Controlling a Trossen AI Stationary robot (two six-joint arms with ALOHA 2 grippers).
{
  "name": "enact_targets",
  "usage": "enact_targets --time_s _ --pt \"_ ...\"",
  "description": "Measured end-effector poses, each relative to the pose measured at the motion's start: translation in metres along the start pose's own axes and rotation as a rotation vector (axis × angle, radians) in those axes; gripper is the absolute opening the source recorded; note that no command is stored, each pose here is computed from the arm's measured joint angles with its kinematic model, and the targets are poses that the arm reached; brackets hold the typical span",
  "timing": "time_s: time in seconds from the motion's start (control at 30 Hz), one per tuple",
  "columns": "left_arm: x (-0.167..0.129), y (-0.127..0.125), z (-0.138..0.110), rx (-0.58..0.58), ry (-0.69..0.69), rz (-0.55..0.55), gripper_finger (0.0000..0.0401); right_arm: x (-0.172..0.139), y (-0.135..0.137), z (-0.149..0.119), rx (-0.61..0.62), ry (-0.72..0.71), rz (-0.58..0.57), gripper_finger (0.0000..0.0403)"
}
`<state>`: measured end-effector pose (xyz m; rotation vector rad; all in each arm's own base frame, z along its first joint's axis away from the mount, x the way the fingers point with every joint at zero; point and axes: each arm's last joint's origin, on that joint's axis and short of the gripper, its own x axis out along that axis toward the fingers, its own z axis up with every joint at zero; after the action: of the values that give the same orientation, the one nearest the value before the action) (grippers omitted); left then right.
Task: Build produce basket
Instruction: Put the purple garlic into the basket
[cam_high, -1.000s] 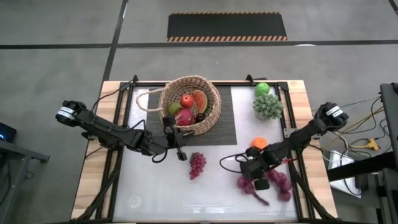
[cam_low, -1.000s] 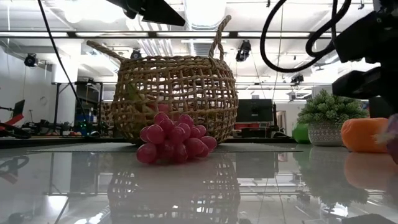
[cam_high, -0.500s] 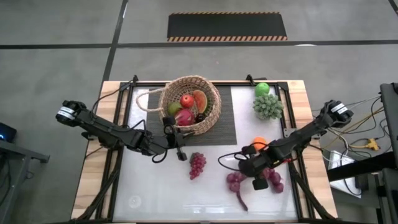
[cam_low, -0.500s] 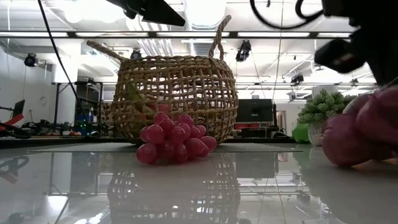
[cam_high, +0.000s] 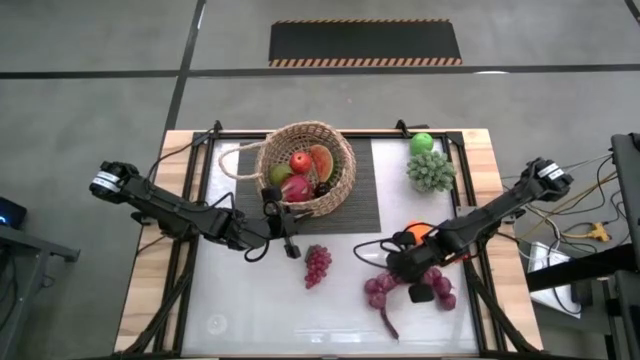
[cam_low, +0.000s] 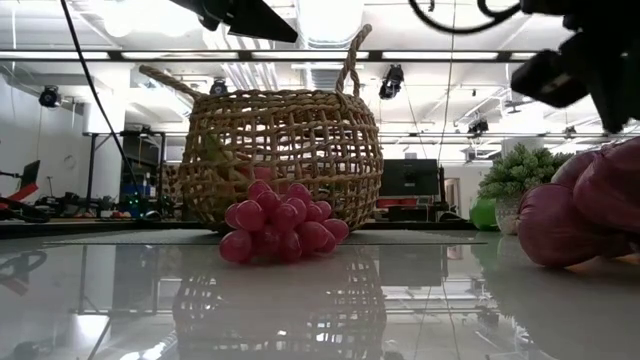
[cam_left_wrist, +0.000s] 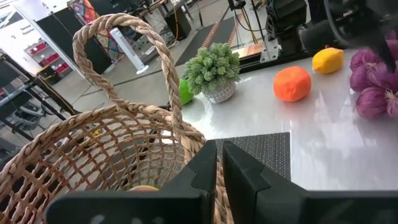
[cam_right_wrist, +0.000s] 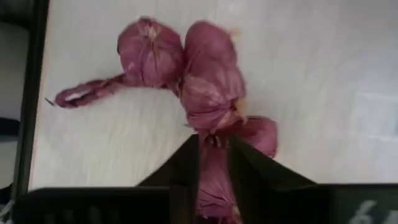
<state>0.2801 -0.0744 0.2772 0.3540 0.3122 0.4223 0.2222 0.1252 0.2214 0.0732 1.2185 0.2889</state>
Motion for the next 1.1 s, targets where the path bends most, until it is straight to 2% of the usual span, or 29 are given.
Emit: enact_targets --time_s 0.3,0.4,0.47,0.7,0.97,1.1 --pt "0.000 0.000 0.000 0.000 0.000 0.000 0.0010 0.036 0.002 0.011 -0.045 0.104 -0.053 0.0228" --pt "0.000 0.000 0.000 0.001 0.000 0.000 0.0010 0.047 0.002 0.014 -0.089 0.134 -0.071 0.0262" --pt "0.000 0.000 0.000 0.004 0.000 0.000 0.0010 0.054 0.002 0.015 -0.106 0.154 -0.074 0.0271" --pt "0.000 0.000 0.000 0.008 0.000 0.000 0.0010 0.070 0.001 0.016 -0.147 0.184 -0.070 0.0246" --pt "0.000 0.000 0.000 0.008 0.000 0.000 0.0010 0.069 0.001 0.017 -0.146 0.168 -0.070 0.0153" --pt "0.000 0.000 0.000 0.009 0.000 0.001 0.0010 0.066 0.001 0.018 -0.147 0.158 -0.070 0.0153"
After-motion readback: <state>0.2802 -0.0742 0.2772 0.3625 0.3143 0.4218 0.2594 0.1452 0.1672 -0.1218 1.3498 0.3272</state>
